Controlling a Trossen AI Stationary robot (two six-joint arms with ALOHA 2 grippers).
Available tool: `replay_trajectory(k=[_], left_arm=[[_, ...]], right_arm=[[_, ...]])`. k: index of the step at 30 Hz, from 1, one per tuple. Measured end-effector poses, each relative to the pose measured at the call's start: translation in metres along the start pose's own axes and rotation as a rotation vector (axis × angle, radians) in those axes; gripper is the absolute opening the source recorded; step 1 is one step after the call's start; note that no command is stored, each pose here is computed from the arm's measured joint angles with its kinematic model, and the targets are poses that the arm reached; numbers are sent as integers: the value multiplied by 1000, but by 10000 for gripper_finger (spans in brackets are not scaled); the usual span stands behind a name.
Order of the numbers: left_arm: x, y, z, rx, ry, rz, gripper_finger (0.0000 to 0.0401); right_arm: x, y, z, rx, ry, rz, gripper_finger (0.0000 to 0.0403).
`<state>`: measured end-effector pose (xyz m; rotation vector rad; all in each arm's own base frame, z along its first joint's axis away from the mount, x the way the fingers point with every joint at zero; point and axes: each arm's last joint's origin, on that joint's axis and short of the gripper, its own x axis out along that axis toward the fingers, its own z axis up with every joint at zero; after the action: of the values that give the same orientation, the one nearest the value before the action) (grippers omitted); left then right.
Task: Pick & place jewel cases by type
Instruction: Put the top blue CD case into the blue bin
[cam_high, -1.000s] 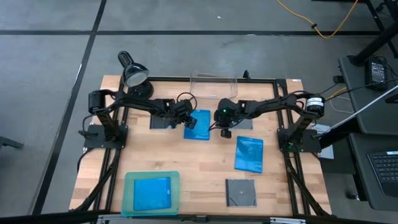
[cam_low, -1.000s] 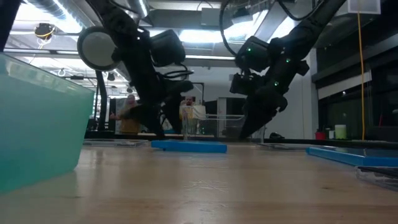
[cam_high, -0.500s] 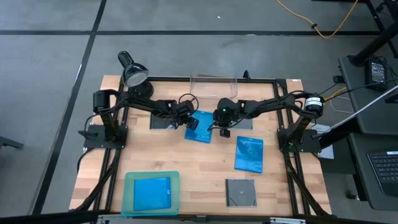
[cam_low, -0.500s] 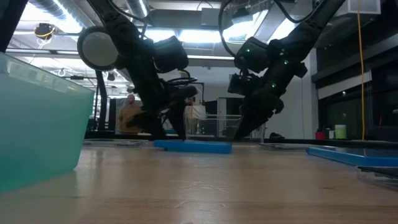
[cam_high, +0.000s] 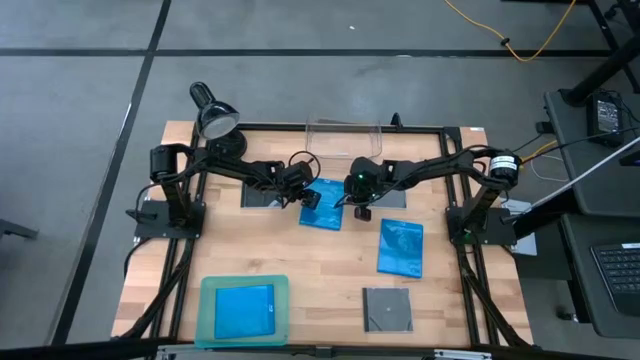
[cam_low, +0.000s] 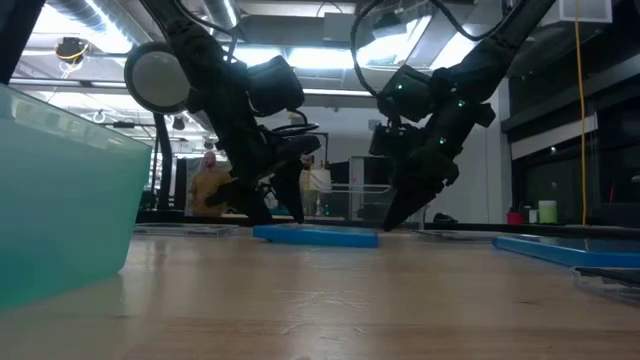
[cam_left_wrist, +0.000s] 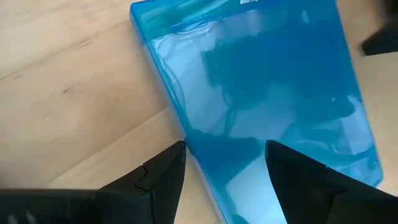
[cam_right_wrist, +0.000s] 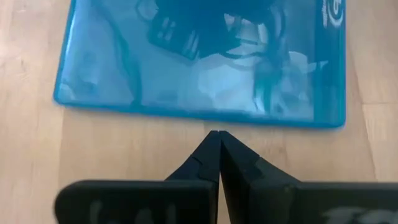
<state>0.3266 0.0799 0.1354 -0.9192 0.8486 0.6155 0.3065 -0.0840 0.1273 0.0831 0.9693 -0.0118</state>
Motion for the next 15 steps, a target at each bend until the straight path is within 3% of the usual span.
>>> replay_trajectory(k=[15], left_arm=[[-1,-9,-1,-36,-30,-73,212]], right_arm=[[17,-1,-8,14,36,50,12]])
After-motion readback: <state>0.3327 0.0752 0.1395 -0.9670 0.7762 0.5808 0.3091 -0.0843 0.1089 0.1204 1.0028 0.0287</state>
